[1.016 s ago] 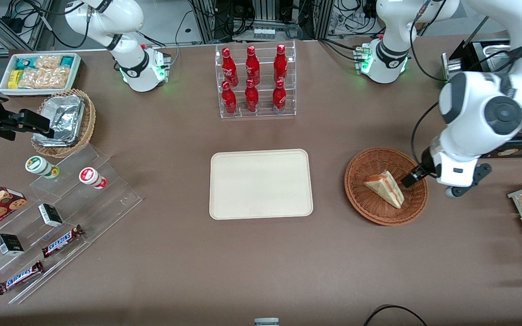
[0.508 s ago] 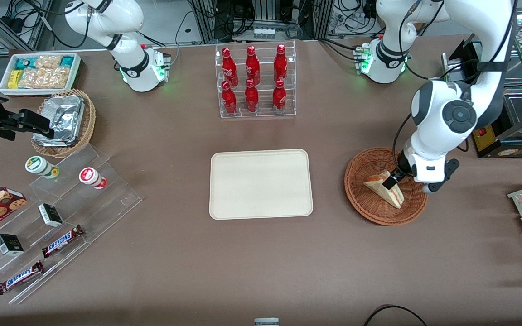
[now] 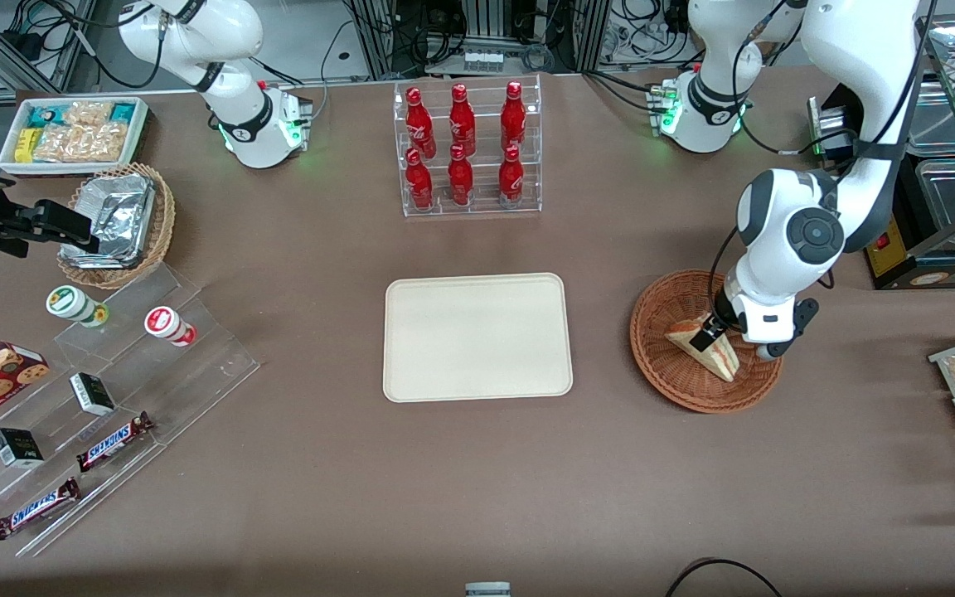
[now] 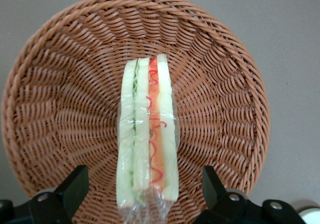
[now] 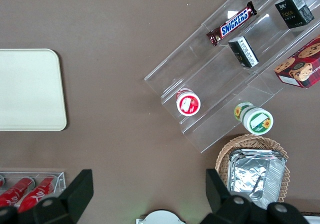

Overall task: Place sandwich from basket to tray
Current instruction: 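Lower the left gripper and close it on the wrapped sandwich, then lift the sandwich and carry it over the cream tray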

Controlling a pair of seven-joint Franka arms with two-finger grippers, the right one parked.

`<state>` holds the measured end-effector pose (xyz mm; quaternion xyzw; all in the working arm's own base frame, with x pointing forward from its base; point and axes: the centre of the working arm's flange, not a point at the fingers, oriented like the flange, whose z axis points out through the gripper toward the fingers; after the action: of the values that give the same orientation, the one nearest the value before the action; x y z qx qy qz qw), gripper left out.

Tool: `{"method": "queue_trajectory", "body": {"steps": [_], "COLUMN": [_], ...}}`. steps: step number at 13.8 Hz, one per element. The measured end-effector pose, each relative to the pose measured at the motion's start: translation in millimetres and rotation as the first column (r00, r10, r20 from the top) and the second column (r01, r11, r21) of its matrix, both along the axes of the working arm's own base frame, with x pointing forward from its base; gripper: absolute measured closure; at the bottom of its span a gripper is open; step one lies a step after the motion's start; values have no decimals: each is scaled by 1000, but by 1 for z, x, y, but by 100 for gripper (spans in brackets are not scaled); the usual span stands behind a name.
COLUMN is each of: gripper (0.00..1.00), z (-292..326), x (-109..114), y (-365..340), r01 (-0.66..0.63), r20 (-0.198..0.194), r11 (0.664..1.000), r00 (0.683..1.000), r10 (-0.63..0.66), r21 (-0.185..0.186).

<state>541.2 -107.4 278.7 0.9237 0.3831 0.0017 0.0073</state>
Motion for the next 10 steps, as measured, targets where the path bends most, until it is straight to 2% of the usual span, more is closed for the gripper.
{"method": "queue_trajectory", "body": {"steps": [3, 5, 7, 10], "gripper": [0, 5, 30, 61], "z": [-21, -31, -33, -30], "x": [0, -1, -1, 1], "y": [0, 0, 0, -1], "r01": [0, -1, -1, 3], "r20": [-20, -28, -30, -23], "r11": [1000, 1000, 1000, 1000], "r00": [1000, 1000, 1000, 1000], "r10": [0, 1, 1, -3], "r21": [1, 1, 1, 1]}}
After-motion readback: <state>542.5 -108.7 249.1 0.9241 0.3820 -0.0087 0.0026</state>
